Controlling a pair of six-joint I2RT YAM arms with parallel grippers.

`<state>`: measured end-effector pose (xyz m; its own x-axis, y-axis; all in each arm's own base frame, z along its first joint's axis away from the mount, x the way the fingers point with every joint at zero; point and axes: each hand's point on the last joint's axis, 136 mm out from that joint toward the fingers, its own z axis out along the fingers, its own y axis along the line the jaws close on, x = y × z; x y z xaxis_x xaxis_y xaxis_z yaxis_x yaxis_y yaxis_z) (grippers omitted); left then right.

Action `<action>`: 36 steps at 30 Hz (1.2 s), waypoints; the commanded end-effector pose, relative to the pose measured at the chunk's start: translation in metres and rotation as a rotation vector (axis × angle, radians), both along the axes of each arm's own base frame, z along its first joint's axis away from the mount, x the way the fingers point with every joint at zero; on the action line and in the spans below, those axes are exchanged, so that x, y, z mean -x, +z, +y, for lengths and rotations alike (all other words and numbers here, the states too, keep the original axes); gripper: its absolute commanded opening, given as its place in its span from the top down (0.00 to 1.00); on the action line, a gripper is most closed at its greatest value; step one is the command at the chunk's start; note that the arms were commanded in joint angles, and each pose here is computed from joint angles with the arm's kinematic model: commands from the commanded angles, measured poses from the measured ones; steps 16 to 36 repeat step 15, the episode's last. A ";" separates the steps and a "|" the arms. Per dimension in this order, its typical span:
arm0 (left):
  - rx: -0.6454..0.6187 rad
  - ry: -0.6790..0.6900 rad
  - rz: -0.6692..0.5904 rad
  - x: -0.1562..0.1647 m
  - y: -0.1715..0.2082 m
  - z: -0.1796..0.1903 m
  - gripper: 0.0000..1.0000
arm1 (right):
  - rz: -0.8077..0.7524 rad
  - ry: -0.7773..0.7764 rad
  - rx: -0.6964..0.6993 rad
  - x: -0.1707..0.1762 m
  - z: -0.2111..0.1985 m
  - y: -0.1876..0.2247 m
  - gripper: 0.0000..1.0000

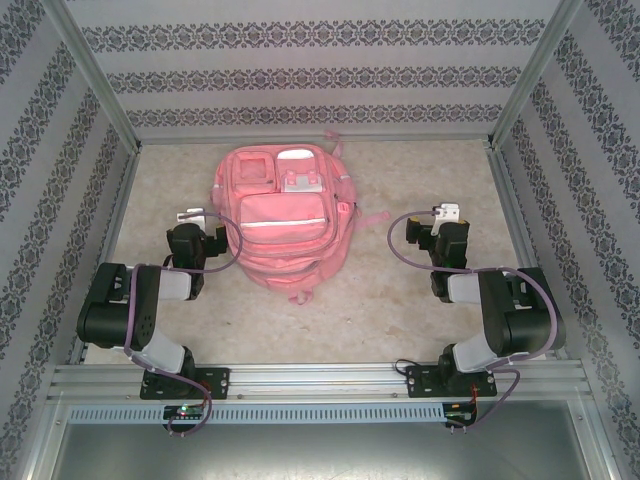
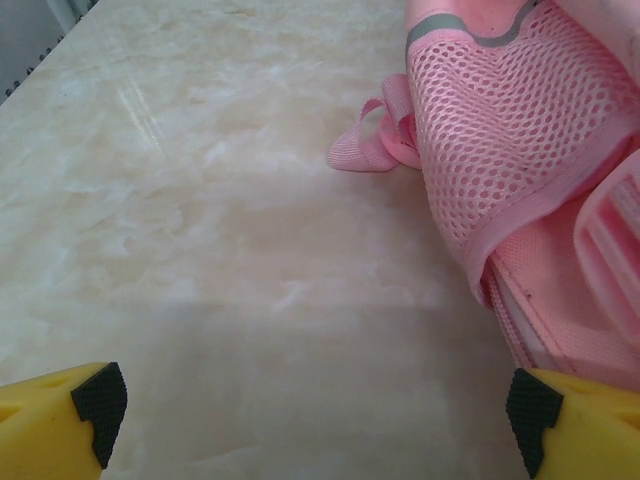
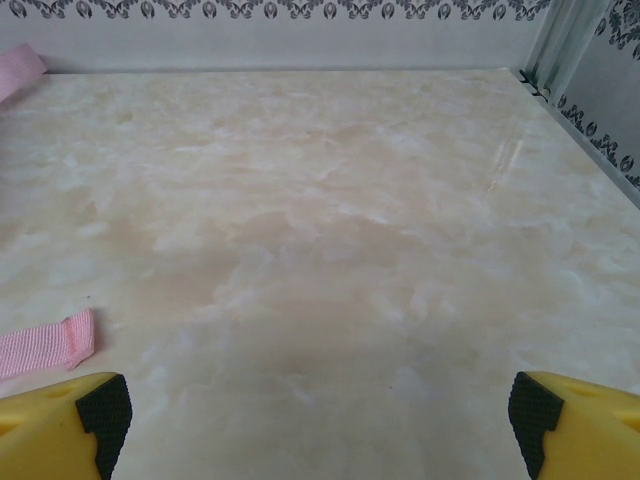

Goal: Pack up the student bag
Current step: Reset both arms

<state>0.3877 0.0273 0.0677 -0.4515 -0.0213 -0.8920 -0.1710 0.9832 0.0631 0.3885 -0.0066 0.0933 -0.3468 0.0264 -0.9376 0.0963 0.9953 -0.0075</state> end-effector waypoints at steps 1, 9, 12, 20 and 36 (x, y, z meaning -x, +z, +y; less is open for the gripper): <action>0.018 -0.068 -0.073 -0.010 0.016 -0.011 0.01 | -0.049 0.019 0.001 -0.008 0.002 0.014 0.02; 0.017 -0.068 -0.076 -0.010 0.016 -0.011 0.01 | -0.047 0.020 0.000 -0.008 0.002 0.013 0.02; 0.018 -0.067 -0.075 -0.010 0.016 -0.011 0.01 | -0.047 0.021 -0.002 -0.008 0.002 0.013 0.02; 0.017 -0.067 -0.077 -0.010 0.016 -0.011 0.01 | -0.048 0.023 -0.002 -0.008 0.003 0.013 0.02; 0.017 -0.067 -0.077 -0.010 0.016 -0.011 0.01 | -0.048 0.023 -0.002 -0.008 0.003 0.013 0.02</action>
